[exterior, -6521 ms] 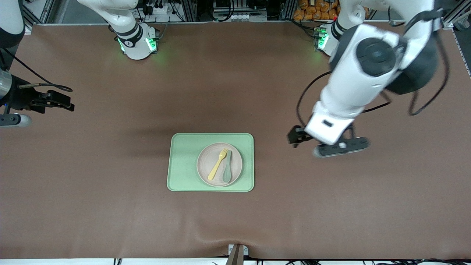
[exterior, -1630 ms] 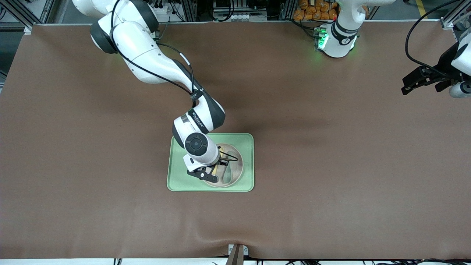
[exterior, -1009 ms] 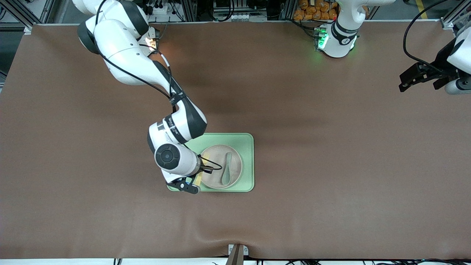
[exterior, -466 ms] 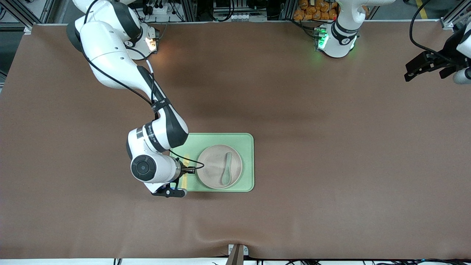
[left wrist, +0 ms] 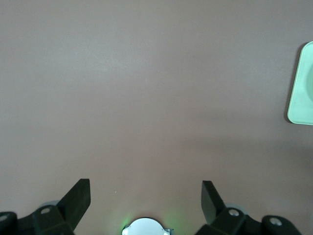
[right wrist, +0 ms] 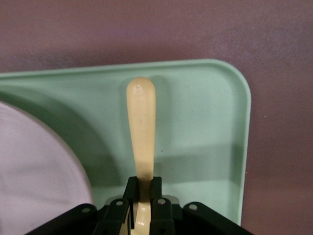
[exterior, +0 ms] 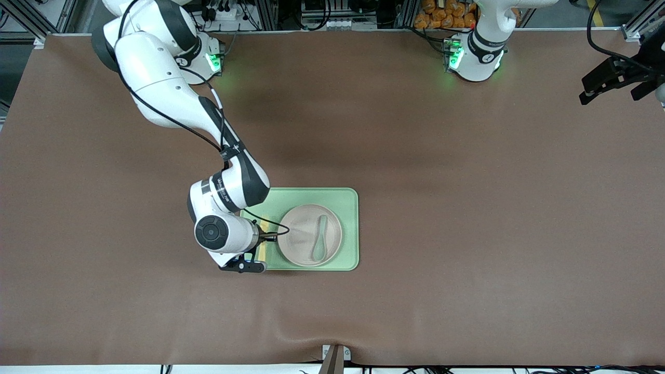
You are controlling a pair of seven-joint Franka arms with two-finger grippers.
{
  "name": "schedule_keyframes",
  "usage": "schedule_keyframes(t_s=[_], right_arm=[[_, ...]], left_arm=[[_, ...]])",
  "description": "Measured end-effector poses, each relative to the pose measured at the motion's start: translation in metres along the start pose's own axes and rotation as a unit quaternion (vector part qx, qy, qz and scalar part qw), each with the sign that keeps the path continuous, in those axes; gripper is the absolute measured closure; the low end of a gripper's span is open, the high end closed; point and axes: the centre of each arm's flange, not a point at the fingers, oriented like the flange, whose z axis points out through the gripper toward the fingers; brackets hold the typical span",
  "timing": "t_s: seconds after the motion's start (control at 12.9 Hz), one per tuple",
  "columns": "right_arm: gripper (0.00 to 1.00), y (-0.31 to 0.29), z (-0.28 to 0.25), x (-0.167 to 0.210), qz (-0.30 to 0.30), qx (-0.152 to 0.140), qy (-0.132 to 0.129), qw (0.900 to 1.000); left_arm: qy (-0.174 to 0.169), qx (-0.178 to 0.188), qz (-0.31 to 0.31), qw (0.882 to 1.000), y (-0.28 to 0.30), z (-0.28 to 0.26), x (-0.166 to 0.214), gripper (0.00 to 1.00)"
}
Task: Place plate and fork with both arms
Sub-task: 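Lower the fork onto the tray and open the right gripper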
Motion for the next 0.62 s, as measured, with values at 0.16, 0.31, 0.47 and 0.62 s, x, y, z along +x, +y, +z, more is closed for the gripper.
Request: schedule_keyframes(t_s=[0.16,0.31,0.47,0.62], right_arm=[[0.86,0.003,0.005,-0.003,0.0,-0.003,-0.002,1.0],[0.8,0.004,0.004,-0.006,0.001,-0.005,-0.003,1.0],[0.73,0.006,0.001,-0.006,0.009,-0.005,-0.003,1.0],[0.51,0.01,-0.013,-0.004,0.014,-0.003,0.002,1.0]], left_arm=[[-0.003,0.0,0.0,1.0,0.0,0.0,-0.001,0.0],[-0.007,0.001,0.0,1.0,0.0,0.001,-0.001,0.0],[-0.007,0.001,0.0,1.0,0.0,0.001,-0.002,0.0],[-0.006,0.001,0.0,1.0,0.0,0.0,-0.002,0.0]])
